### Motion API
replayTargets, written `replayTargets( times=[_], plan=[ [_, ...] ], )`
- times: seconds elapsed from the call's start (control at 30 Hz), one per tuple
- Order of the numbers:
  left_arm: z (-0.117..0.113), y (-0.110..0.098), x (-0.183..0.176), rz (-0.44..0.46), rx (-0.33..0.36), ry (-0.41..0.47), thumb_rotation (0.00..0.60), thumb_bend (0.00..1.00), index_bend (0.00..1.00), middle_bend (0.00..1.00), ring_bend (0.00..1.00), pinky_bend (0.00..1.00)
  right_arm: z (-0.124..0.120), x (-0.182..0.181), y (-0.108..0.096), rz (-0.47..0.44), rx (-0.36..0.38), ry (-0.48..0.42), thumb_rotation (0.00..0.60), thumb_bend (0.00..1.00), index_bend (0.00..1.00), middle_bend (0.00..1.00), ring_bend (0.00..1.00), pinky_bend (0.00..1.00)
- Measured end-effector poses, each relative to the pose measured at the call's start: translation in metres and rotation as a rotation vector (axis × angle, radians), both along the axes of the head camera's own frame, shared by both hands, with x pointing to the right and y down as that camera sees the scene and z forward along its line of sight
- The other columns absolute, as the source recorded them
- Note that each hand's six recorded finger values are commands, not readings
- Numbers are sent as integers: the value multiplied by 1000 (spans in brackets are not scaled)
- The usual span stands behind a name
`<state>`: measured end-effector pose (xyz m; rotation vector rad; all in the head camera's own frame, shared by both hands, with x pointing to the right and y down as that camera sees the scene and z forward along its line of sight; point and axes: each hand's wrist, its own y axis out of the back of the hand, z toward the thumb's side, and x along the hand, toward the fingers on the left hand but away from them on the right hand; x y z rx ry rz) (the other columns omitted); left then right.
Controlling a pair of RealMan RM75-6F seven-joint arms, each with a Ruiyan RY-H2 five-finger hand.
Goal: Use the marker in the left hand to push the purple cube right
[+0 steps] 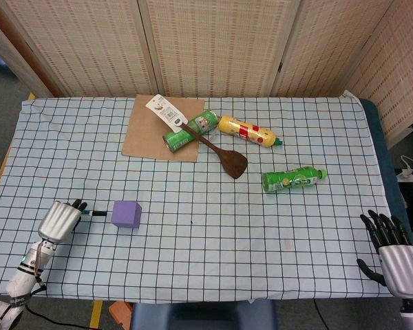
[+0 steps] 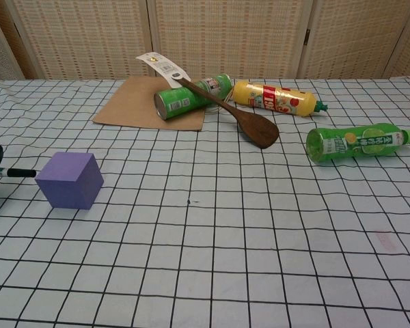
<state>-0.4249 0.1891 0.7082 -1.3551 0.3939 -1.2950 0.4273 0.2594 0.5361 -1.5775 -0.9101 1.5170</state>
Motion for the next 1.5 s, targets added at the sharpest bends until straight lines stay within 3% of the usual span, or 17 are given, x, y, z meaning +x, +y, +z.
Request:
replayTargets(
  times=[0.63, 1.07, 1.5],
  plan=[
    [5, -14, 62, 69, 4, 34, 600, 582, 837, 819, 811, 1000, -3, 7, -3, 21, -5, -12, 600, 133, 0, 0, 0, 0],
    [2, -10, 135, 181, 17, 68, 600, 582, 837, 819, 815, 1000, -6, 7, -1, 12, -20, -39, 600, 133, 0, 0, 0, 0],
    [4, -8, 196, 232, -2, 111, 600, 584, 836, 818, 820, 1000, -7, 10, 0, 15, -44, -62, 600, 133, 0, 0, 0, 0]
  ],
)
